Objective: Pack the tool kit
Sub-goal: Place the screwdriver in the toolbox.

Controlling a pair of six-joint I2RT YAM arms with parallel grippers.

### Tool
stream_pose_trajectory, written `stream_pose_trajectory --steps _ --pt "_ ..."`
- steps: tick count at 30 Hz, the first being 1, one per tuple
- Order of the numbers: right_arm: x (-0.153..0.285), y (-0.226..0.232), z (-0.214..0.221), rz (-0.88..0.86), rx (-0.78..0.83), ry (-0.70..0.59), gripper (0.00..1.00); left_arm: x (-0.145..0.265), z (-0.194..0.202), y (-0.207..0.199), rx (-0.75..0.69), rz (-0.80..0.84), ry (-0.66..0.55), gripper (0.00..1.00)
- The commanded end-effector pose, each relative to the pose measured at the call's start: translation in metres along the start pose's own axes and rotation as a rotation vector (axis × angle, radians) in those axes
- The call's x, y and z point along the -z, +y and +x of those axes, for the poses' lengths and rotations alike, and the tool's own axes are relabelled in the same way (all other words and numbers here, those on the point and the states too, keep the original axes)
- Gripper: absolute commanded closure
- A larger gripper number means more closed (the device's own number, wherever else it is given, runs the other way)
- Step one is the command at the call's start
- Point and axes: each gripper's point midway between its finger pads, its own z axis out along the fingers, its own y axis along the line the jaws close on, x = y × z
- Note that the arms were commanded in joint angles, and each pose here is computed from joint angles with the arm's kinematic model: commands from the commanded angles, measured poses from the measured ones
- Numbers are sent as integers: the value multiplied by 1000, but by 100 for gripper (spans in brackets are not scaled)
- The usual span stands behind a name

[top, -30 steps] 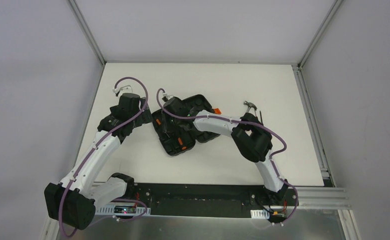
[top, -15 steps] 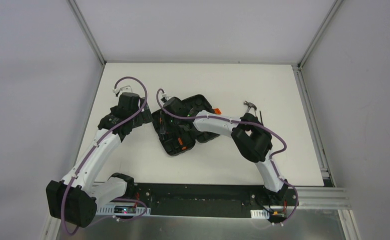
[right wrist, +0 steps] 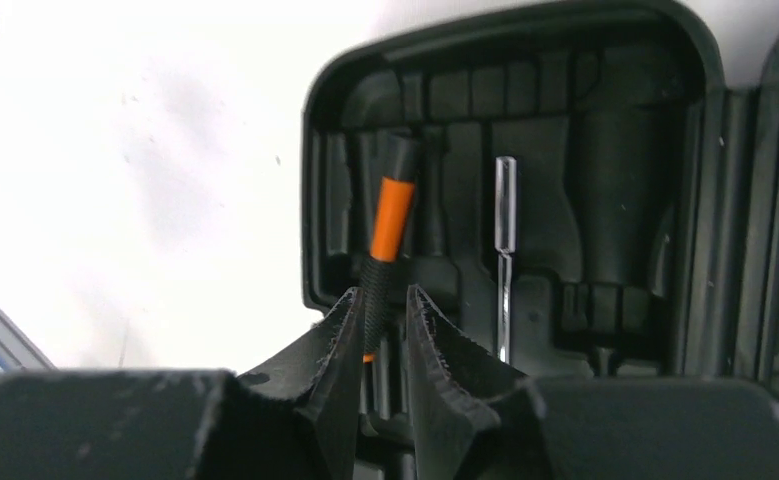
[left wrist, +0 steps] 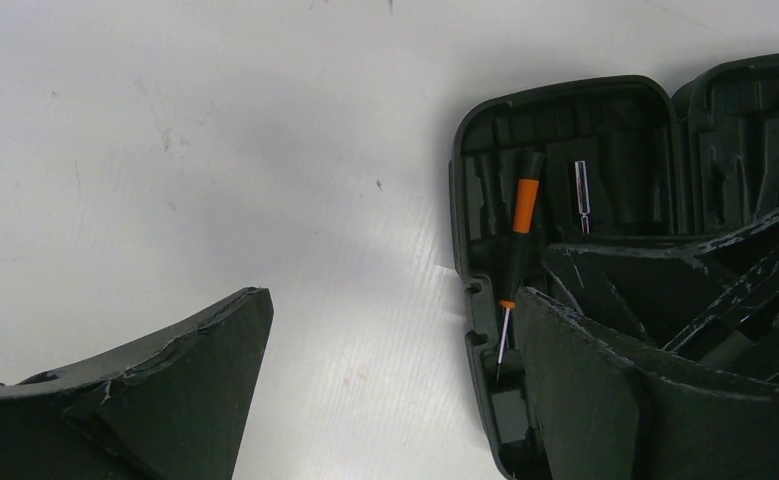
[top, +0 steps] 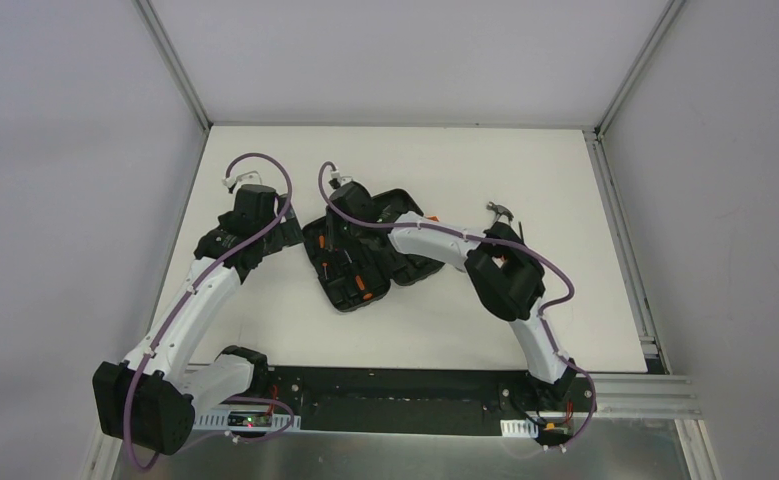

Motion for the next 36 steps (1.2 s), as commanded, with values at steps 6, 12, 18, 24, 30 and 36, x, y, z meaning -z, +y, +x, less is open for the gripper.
stream_pose_trajectory --steps 6,12,18,24,30,36 --pt "-12 28 -19 -92 10 -25 76 4 -4 1 23 6 -3 5" --pt "-24 23 -11 -78 14 4 76 4 -3 1 25 11 -1 5" --pt "-23 31 0 -129 66 49 80 4 -3 1 25 11 1 5" --pt "-16 31 -2 -121 52 45 80 4 -3 0 28 14 4 5" --pt "-11 31 -10 -66 -47 23 89 2 -1 -2 34 20 16 5" --pt "-9 29 -14 -29 -108 0 92 2 0 -2 37 21 19 5"
